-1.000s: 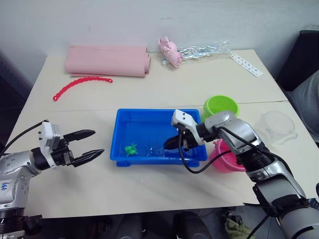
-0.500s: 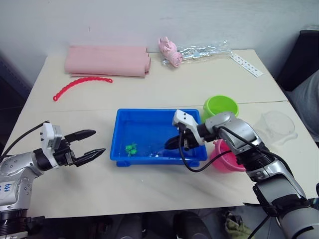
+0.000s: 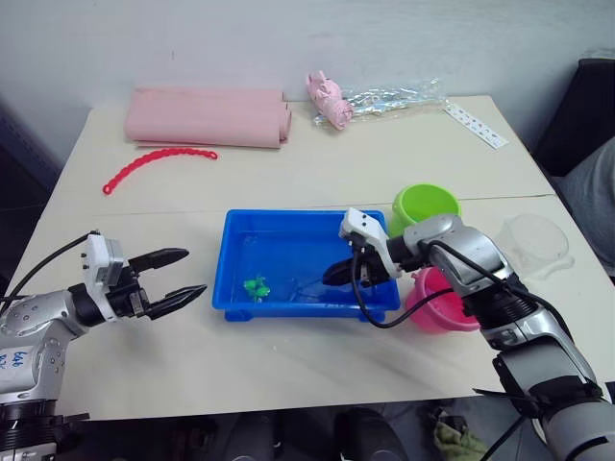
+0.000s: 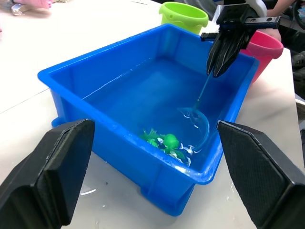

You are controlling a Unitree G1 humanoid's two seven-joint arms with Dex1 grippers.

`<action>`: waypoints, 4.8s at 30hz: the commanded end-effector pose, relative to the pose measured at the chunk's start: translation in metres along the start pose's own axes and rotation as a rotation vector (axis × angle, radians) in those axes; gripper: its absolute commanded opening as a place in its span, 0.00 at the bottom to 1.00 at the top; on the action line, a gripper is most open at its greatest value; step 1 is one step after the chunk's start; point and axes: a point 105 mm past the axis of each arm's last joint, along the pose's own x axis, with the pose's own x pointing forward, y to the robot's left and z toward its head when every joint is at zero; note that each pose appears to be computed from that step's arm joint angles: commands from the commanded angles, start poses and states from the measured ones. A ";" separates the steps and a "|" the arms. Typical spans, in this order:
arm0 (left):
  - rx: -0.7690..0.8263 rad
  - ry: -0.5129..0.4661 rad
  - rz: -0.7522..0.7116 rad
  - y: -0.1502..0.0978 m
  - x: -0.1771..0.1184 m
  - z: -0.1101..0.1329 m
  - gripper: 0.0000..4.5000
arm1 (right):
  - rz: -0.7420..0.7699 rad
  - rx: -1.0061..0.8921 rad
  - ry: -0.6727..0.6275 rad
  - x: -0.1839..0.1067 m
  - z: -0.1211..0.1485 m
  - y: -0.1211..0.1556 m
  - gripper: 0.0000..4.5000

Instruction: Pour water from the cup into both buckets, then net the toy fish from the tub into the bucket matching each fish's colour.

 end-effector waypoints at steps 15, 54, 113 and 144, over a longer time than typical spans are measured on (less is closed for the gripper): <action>0.024 -0.008 -0.017 0.003 0.005 0.003 0.99 | -0.037 -0.008 -0.084 -0.016 0.004 0.003 0.00; 0.043 -0.002 -0.010 0.009 0.004 0.007 0.99 | -0.222 -0.099 -0.218 0.015 0.013 -0.027 0.00; 0.049 -0.102 -0.316 -0.019 0.081 0.046 0.99 | -0.677 -0.195 -0.510 -0.141 -0.044 0.062 0.00; 0.063 -0.205 -0.337 -0.031 0.126 0.067 0.99 | -1.315 -0.387 -0.076 -0.237 -0.082 -0.003 0.00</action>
